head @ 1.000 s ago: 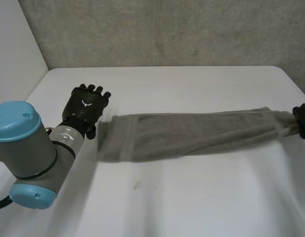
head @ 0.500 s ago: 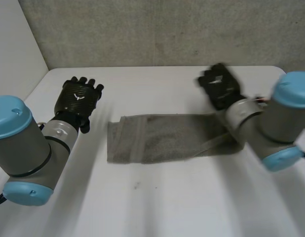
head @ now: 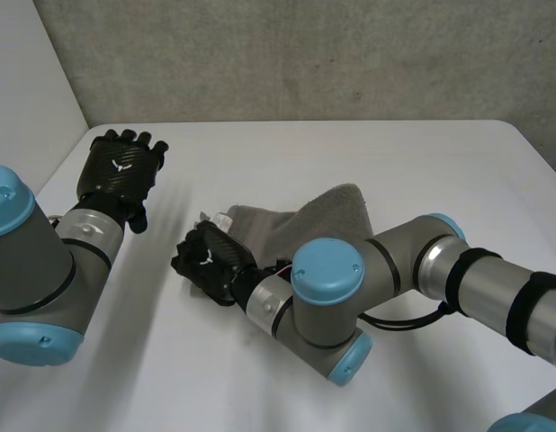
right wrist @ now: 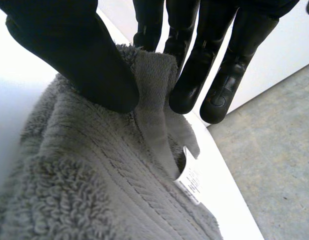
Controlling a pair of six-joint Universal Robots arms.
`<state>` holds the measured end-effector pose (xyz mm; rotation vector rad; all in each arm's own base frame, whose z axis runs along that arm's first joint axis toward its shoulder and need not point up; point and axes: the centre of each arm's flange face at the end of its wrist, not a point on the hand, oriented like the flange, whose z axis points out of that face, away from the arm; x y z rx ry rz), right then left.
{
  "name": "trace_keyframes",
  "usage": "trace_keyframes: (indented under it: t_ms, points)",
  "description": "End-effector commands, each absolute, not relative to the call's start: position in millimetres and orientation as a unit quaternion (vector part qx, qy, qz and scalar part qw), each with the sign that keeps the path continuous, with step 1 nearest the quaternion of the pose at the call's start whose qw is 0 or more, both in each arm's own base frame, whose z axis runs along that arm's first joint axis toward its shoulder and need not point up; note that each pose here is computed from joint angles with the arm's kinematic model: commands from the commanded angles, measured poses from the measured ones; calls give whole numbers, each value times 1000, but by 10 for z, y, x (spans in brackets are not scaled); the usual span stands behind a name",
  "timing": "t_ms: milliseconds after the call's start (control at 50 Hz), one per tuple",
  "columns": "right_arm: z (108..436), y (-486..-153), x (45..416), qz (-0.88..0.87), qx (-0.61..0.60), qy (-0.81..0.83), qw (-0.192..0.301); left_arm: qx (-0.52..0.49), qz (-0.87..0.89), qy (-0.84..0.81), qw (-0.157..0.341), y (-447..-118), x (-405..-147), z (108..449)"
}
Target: Fold the laundry
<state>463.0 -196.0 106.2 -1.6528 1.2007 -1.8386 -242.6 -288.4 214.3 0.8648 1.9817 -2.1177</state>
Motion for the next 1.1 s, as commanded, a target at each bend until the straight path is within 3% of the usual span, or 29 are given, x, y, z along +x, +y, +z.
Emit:
trace_keyframes:
  t_ms: [20,60,120,200,280,360,500,620,720,920,1100]
  points:
    - [1390,-1959,4573,-668,-567,440,196,282,-705,649,51,-2885,-2452,2166]
    - [1768,-1984,4447,-681,-523,470,205,281,-708,646,46,-2878,-2479,2186]
    - [2038,-2193,4190,-692,-457,525,191,274,-714,643,37,-2883,-2504,2222]
    - [2122,-2430,3824,-682,-400,594,151,259,-726,637,13,-2880,-2573,2304]
    - [2026,-2592,3374,-644,-359,668,101,241,-730,638,-41,-2812,-2721,2341]
    - [1841,-2663,3131,-612,-347,706,84,242,-717,649,-81,-2753,-2899,2202]
    - [1465,-2796,2704,-560,-301,769,68,274,-678,677,-87,-2729,-3101,1755]
    - [1264,-2869,2674,-552,-290,777,89,297,-652,694,-68,-2744,-3112,1454]
    - [1204,-3000,2636,-564,-277,771,97,307,-643,699,-59,-2717,-3088,1392]
    - [1436,-3090,2697,-589,-223,765,136,299,-633,713,-43,-2606,-2956,1388]
    - [1331,-2954,2654,-554,-205,793,150,287,-650,703,-37,-2584,-2910,1580]
